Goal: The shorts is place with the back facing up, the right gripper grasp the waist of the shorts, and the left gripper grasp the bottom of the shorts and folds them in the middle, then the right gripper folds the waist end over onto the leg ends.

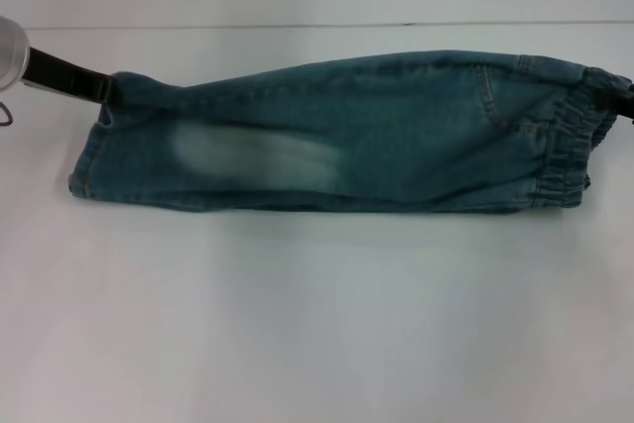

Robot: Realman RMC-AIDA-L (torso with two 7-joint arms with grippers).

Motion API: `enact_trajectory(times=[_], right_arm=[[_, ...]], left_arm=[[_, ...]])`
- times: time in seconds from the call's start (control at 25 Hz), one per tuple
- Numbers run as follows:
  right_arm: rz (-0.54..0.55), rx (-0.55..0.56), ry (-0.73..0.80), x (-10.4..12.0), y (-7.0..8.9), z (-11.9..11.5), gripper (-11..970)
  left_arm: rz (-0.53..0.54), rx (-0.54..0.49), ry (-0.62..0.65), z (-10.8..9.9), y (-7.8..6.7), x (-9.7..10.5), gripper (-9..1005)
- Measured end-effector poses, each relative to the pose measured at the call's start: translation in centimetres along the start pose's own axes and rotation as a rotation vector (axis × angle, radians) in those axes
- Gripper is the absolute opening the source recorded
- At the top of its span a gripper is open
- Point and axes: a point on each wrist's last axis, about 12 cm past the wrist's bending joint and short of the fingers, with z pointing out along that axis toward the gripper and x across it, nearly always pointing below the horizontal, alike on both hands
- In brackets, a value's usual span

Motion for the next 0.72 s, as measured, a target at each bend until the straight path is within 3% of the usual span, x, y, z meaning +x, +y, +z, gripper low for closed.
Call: enact_trajectory(times=[0.32,0.52,0.72], right_arm=[[-0.084,0.003,0.0,-0.3,0.8,1.4,141],[-0.102,0.026,0.01,-1.0,0.9,2.1,148],[-0.113,0.043,0.016,-1.6,0.8,2.4,156]], left_arm=[[0.013,-0.028,-0.042,1.1,-1.0,-0.4,101],[-0.023,-0.049,-0.068,1.4,-0.6,-0.8,105],[-0.02,-0.049,-0.057,1.4,-0.6,-1.1,239]])
